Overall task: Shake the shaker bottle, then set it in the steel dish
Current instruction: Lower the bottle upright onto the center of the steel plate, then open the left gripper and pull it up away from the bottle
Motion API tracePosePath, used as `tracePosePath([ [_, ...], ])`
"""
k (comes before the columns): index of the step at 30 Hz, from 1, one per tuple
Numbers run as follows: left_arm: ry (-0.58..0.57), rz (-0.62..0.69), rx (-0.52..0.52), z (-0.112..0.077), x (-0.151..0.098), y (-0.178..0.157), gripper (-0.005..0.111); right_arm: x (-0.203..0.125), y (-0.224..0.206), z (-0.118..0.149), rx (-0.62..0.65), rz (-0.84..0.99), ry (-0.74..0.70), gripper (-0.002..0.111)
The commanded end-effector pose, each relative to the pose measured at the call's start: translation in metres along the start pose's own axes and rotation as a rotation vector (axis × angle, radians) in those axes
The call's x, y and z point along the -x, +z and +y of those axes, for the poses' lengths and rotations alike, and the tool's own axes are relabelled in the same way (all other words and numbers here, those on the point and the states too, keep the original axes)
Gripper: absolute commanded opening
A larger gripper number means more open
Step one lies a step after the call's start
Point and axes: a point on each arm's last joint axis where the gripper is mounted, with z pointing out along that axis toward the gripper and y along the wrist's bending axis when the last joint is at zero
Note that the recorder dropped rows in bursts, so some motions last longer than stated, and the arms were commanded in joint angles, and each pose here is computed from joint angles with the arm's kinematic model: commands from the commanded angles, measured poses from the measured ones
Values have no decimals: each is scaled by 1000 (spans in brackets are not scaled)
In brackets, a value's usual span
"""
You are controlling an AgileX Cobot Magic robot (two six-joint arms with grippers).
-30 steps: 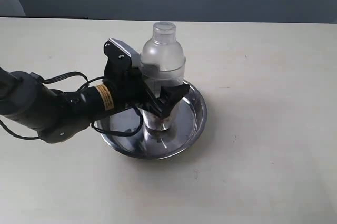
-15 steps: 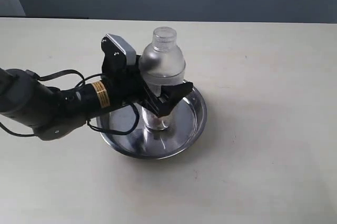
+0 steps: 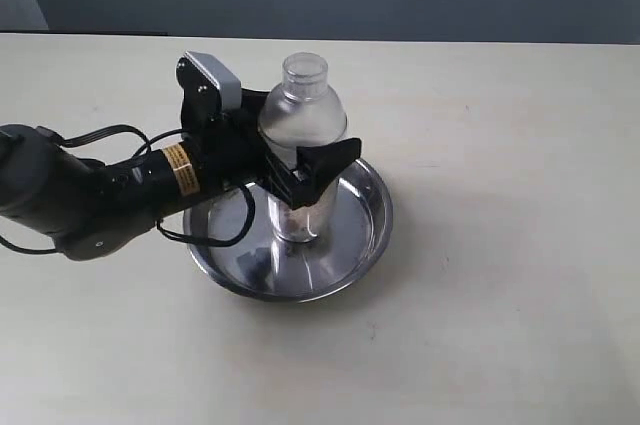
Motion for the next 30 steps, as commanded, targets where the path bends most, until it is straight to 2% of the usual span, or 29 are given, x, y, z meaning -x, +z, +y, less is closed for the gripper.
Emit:
tracePosePath([
  [1,8,-30,-13,-2,9,-1,105,1,0,0,-4,-16,0,-1],
  [16,87,-33,29,-9,52,-9,105,1,0,0,-4,-16,0,-1],
  [20,116,-38,60,-12,70,-15,102,1,0,0,-4,-16,0,-1],
  [23,154,-8,118,-16,94,-26,88,1,0,0,-4,-16,0,-1],
  [27,181,38,241,-28,139,-58,48,1,0,0,-4,-16,0,-1],
  [30,139,77,368,-39,167,-92,14,1,0,0,-4,-16,0,-1],
])
